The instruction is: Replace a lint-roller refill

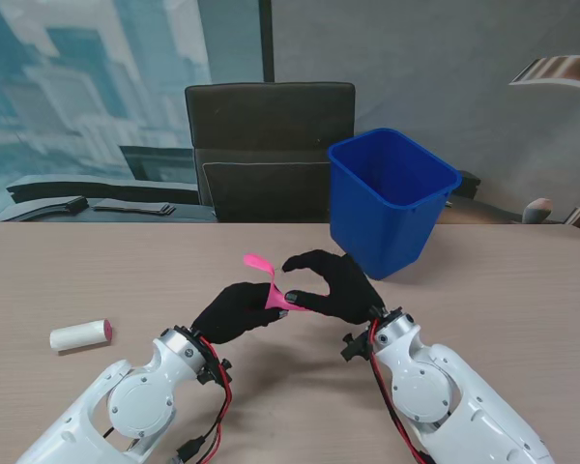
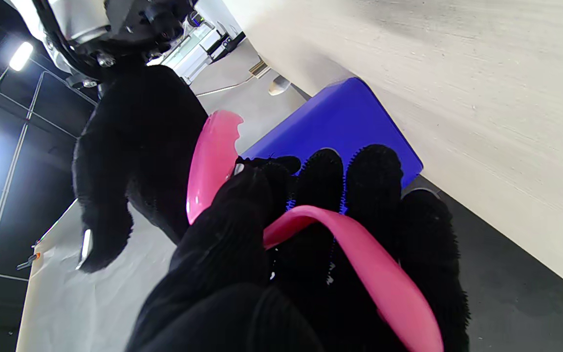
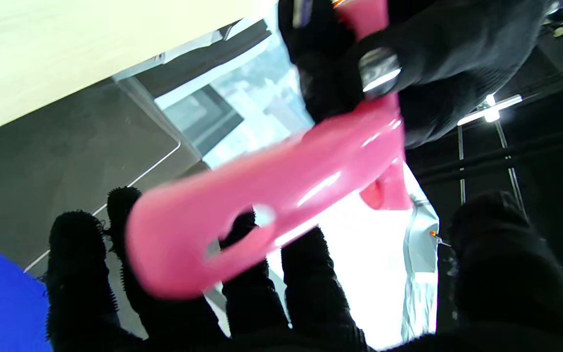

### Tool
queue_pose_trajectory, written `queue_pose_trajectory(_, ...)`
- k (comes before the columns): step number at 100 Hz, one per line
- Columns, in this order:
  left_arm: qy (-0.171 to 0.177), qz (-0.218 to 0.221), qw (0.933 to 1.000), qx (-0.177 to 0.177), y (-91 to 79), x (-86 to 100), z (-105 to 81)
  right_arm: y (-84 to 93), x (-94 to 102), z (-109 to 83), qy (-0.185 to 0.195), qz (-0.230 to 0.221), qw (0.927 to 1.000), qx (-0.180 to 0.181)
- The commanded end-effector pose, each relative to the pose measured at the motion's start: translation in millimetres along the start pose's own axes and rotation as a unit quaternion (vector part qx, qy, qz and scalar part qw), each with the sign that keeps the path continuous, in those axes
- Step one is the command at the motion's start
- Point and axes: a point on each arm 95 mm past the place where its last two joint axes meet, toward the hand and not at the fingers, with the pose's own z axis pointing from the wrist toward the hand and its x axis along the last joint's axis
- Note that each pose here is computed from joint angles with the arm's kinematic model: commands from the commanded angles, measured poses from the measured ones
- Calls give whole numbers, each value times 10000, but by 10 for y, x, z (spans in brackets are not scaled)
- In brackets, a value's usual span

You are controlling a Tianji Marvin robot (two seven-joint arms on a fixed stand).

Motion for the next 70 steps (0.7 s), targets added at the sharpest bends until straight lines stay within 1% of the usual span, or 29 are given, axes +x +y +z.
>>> queue_pose_trajectory(1,3,-4,10000,-29,18,15,11,-107,101,39,101,124,9998,79)
queue_pose_trajectory(12,16,90,10000,39,20,27,18,-201,140,64,95,292,9994,129)
queue_pose_trajectory(29,110,34,9999,78,63,65,24,-306,169,109,58,416,9991,108)
queue_pose_trajectory(40,158,-74,9998,66,100,90,23,-346,180,135,19,413,9991,12)
queue_pose_trajectory(58,209,-207,9996,56,145,116,15,-396,210,163,-112,560,9982,-158)
queue_pose_trajectory(70,234,-298,9993,69,162,135,14,-414,224,171,-152,636,9976,-205)
